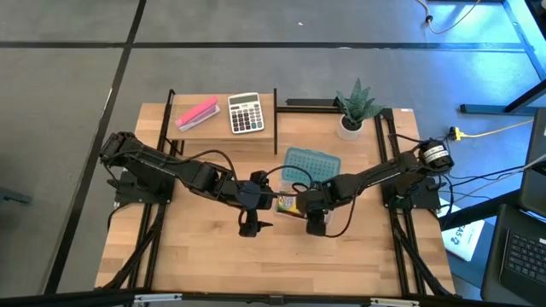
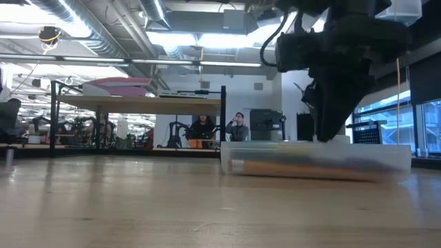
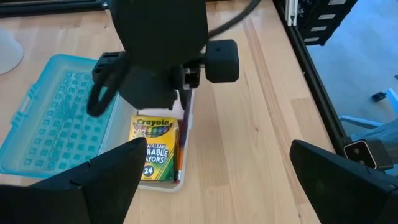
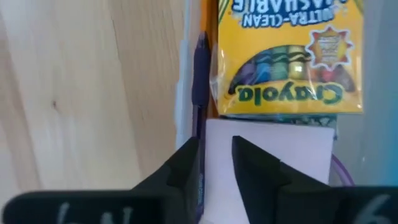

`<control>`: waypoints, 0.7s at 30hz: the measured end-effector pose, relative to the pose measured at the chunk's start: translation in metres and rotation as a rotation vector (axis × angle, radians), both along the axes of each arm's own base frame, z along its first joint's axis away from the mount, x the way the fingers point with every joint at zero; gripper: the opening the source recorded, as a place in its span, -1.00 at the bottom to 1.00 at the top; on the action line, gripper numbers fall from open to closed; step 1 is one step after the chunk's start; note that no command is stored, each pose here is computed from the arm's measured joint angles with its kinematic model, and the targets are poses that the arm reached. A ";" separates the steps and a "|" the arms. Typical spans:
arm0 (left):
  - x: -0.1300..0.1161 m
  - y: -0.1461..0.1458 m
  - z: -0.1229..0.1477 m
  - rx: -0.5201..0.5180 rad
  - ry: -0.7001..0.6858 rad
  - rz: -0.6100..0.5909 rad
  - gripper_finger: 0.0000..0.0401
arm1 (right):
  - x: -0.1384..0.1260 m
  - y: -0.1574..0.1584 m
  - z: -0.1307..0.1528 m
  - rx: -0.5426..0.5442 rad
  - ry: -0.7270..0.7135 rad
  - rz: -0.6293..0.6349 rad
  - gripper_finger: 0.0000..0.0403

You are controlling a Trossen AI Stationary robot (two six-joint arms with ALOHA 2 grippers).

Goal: Pack school essentials
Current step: Close the supply box

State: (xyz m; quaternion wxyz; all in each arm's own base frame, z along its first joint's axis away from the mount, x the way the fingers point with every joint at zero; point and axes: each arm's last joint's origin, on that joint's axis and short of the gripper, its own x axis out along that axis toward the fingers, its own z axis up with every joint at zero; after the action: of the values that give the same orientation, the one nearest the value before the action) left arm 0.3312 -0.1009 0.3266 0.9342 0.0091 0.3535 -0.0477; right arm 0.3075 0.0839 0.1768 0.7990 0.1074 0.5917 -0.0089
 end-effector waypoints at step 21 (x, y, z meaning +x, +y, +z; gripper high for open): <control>0.000 0.000 0.000 -0.018 0.003 0.016 0.94 | -0.051 -0.033 0.084 -0.002 -0.143 -0.172 -0.97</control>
State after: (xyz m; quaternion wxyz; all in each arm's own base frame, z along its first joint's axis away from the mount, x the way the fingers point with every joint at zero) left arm 0.3312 -0.1009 0.3266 0.9341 -0.0020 0.3544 -0.0436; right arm 0.2567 0.0506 0.2612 0.8354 0.1572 0.5219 -0.0705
